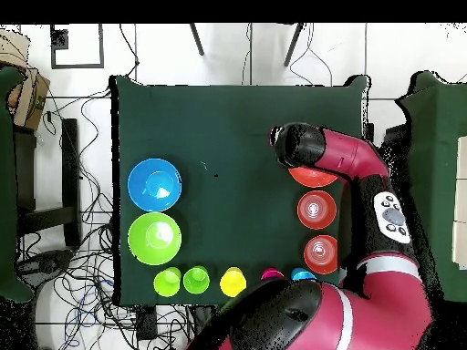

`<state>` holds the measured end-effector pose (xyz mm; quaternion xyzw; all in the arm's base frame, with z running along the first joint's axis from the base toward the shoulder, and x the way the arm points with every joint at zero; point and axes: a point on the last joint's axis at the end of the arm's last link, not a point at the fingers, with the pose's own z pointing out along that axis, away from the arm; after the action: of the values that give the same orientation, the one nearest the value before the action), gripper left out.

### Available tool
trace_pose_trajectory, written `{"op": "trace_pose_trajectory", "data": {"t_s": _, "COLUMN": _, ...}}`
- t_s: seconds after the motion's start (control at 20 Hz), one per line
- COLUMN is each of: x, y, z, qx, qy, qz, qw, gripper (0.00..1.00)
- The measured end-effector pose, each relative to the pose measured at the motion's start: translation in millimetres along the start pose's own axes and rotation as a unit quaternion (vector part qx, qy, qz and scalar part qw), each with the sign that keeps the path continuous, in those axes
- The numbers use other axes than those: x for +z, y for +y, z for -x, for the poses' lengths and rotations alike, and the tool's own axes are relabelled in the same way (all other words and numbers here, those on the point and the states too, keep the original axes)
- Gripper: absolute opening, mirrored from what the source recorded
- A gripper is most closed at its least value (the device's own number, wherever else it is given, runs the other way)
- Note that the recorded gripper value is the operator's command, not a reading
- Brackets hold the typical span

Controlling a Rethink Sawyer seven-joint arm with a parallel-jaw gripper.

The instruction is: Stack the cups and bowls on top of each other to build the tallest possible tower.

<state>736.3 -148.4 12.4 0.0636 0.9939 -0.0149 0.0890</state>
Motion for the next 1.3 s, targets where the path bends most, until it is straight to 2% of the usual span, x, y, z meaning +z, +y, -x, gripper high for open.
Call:
{"op": "trace_pose_trajectory", "data": {"t_s": 0.3, "x": 26, "y": 6, "z": -16.7, "qx": 0.001, "qy": 0.016, "qz": 0.007, "qw": 0.9998, "gripper": 1.00}}
{"op": "trace_pose_trajectory", "data": {"t_s": 0.5, "x": 32, "y": 8, "z": -21.4, "qx": 0.000, "qy": 0.020, "qz": 0.009, "qw": 0.9998, "gripper": 1.00}}
{"op": "trace_pose_trajectory", "data": {"t_s": 0.9, "x": 33, "y": 11, "z": -29.3, "qx": 0.000, "qy": 0.027, "qz": 0.012, "qw": 0.9996, "gripper": 1.00}}
{"op": "trace_pose_trajectory", "data": {"t_s": 1.3, "x": 21, "y": 0, "z": -33.8, "qx": 0.006, "qy": 0.030, "qz": 0.011, "qw": 0.9995, "gripper": 1.00}}
